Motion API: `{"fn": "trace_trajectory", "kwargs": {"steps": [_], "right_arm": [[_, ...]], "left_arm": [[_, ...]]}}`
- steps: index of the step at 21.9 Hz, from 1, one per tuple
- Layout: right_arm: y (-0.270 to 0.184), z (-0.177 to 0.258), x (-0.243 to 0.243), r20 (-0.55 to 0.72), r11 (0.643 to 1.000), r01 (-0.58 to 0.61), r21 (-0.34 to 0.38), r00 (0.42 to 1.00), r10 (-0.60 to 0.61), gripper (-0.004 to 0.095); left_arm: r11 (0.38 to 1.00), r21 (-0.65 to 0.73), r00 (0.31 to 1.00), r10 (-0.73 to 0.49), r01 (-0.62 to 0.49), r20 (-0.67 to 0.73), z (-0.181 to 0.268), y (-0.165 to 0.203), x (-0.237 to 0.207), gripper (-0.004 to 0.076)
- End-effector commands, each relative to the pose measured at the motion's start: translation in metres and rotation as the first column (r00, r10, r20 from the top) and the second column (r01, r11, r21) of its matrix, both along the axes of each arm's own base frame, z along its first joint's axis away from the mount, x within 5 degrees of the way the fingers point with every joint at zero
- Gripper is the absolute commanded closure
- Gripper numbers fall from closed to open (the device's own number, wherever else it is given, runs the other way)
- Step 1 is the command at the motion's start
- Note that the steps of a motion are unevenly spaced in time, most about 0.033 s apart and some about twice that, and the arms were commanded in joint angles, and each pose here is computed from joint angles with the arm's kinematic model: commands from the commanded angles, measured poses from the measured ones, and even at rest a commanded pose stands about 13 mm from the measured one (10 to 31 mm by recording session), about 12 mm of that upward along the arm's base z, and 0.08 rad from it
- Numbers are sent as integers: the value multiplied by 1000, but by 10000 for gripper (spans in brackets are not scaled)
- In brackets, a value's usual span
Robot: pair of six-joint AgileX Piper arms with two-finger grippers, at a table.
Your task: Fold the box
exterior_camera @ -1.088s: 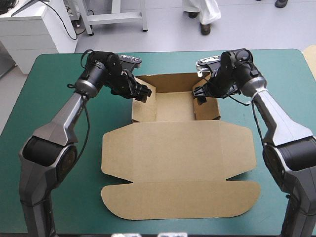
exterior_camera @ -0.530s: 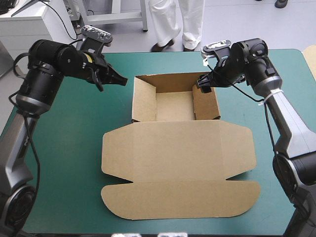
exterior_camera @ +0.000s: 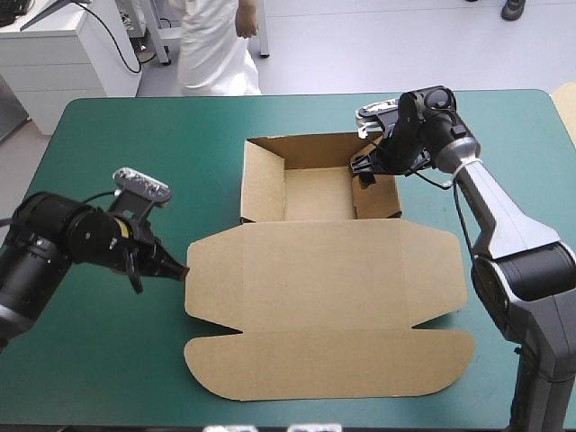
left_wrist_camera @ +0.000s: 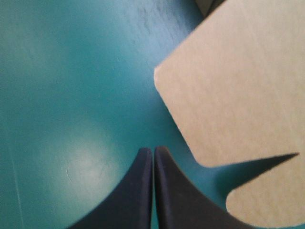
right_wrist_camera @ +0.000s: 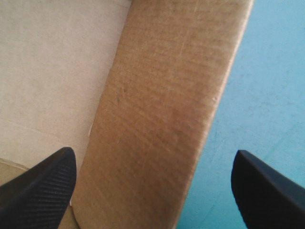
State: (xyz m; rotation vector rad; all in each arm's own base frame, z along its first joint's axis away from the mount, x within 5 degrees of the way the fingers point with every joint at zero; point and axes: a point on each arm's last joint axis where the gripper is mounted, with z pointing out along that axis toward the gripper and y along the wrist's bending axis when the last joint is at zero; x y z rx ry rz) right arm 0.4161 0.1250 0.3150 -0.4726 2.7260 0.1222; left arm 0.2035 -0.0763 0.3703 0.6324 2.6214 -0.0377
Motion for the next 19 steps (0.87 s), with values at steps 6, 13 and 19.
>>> {"fn": "trace_trajectory", "kwargs": {"steps": [6,13,19], "right_arm": [[-3,-2,7,1,1000,12,17,1000,-12,176],[0,-4,7,-9,999,-2,35,1000,2,851],[-12,10,12,58,1000,-13,-12,998,14,929]], "left_arm": [[996,-47,997,73,-73,6,-28,20,-53,731],[992,-97,992,92,-84,86,-16,28,-75,731],[991,-108,990,93,-81,108,-13,31,-81,731]]}}
